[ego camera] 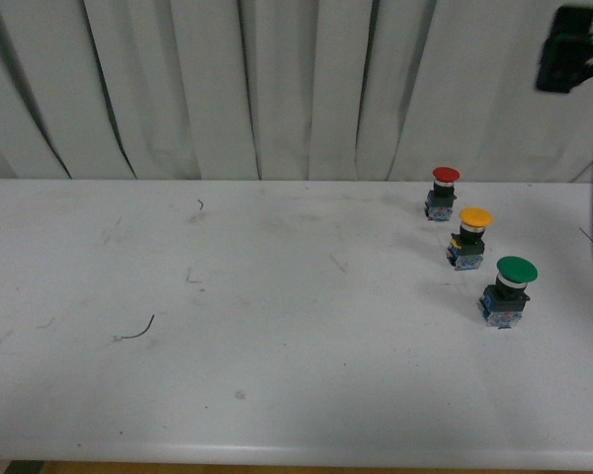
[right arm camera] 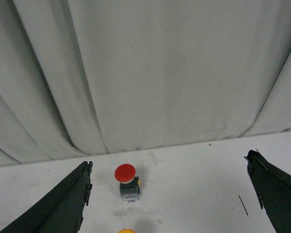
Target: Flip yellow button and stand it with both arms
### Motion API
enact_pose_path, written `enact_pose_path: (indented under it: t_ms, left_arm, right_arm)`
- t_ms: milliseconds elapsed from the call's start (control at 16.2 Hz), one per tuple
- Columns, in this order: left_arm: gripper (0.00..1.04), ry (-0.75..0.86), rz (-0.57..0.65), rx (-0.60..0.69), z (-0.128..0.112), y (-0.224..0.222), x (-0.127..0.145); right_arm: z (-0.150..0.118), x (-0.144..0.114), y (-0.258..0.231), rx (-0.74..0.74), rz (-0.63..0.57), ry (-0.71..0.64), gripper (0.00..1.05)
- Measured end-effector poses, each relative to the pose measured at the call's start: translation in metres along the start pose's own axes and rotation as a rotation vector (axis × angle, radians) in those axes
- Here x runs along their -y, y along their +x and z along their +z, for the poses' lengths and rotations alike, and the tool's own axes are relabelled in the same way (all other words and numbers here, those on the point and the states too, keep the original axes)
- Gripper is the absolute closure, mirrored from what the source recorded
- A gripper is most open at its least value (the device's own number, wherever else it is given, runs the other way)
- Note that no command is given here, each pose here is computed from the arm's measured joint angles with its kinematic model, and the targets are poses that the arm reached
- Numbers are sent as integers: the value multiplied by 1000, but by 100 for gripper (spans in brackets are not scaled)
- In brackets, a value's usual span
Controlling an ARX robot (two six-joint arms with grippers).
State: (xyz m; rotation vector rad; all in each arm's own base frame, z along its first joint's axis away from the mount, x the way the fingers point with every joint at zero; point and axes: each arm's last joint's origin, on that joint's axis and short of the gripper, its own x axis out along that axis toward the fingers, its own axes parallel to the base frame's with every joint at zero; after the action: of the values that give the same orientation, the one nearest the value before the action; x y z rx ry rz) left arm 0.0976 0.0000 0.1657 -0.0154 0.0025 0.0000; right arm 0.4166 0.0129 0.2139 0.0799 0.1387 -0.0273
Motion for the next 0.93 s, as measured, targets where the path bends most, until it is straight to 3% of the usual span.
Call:
enact_pose_path:
  t_ms: [185,247,432,556,679,926]
  left_arm:
    - [7,0,0,0,0,0,0]
    - [7,0,0,0,0,0,0]
    - [7,0,0,0,0,0,0]
    - [7,0,0,0,0,0,0]
    - [7,0,0,0,0,0,0]
    - [7,0,0,0,0,0,0]
  right_arm:
    - [31,34,-103,165,89,26,6]
    - [34,40,-135,139,53,11,13]
    - [-4,43,-236,26,20,-43,51]
    - [-23,42,-285,62,14,-55,77]
    - [-36,36,-302,147,32,-75,103]
    - [-53,28,-302,132,12,-75,103]
